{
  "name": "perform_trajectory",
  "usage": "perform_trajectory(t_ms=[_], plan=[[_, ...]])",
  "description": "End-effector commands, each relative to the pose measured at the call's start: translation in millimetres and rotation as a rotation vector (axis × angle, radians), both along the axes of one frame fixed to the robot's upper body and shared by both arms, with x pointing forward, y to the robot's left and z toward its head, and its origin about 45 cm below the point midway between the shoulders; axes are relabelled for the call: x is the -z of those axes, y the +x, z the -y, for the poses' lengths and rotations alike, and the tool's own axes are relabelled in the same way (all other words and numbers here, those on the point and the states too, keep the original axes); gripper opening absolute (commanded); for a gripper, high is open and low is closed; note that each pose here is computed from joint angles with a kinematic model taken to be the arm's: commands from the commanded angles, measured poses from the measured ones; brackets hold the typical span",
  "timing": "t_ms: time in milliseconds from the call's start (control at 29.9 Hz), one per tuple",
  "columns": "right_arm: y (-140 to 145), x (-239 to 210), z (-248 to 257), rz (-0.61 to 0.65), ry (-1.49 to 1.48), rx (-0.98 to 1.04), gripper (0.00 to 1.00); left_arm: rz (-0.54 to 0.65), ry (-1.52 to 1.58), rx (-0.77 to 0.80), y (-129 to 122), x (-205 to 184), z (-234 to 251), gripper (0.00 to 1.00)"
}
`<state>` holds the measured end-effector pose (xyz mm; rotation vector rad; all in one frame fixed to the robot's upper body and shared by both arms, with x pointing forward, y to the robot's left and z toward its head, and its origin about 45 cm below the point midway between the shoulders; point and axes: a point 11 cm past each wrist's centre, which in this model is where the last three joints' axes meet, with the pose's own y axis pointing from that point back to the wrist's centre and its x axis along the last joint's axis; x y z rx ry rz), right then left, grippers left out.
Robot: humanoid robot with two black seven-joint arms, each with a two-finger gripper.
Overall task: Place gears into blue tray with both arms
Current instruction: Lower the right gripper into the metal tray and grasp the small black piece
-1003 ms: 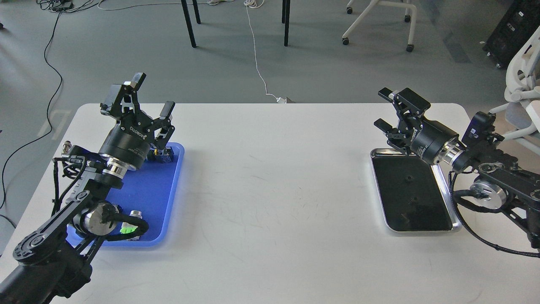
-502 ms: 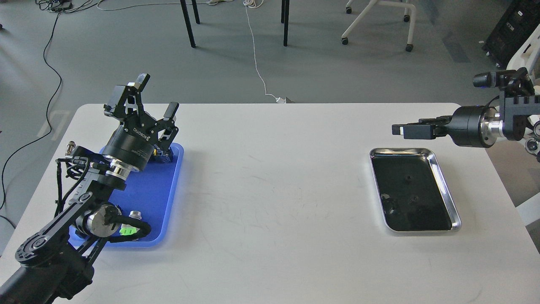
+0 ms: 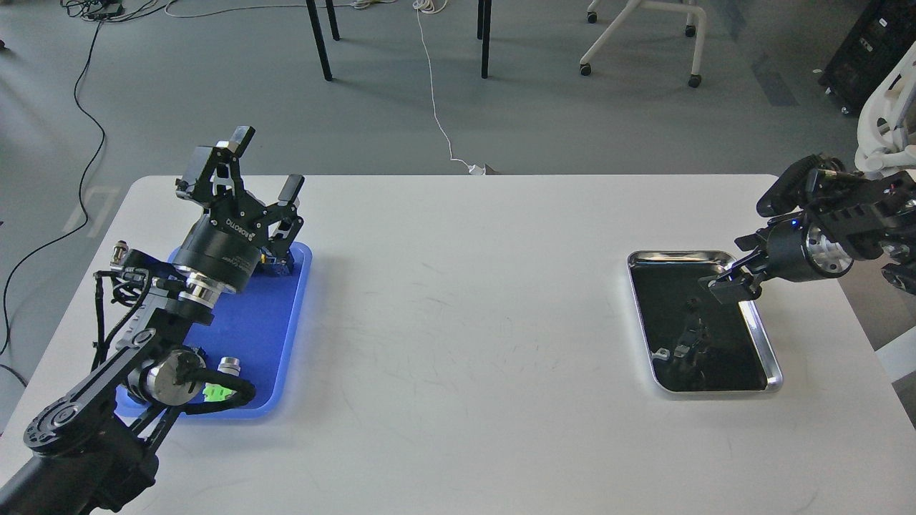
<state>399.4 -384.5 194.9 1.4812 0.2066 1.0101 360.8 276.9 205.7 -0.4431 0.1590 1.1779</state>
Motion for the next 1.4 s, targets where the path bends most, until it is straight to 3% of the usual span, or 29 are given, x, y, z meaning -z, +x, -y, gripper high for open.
perform_trajectory(t_ms=[0, 301, 435, 869, 1137, 1371], plan=[[-5, 15, -6, -0.023, 0.006, -0.014, 0.86, 0.002, -0.001, 0.003, -1, -1, 0, 0.98], [-10, 37, -11, -0.053, 0.008, -0.008, 0.77, -0.013, -0.002, -0.001, -6, 5, -1, 0.98], [-9, 46, -19, -0.061, 0.022, -0.002, 0.68, -0.011, -0.002, -0.002, -5, 4, -1, 0.98], [-9, 50, -17, -0.064, 0.023, 0.017, 0.66, -0.008, -0.003, 0.001, -6, 3, 0, 0.98], [-8, 51, -15, -0.061, 0.018, 0.024, 0.61, -0.008, 0.002, 0.0, -6, 3, -1, 0.98], [-10, 52, -13, -0.065, 0.015, 0.029, 0.49, -0.006, 0.002, 0.0, -6, 2, -2, 0.98]])
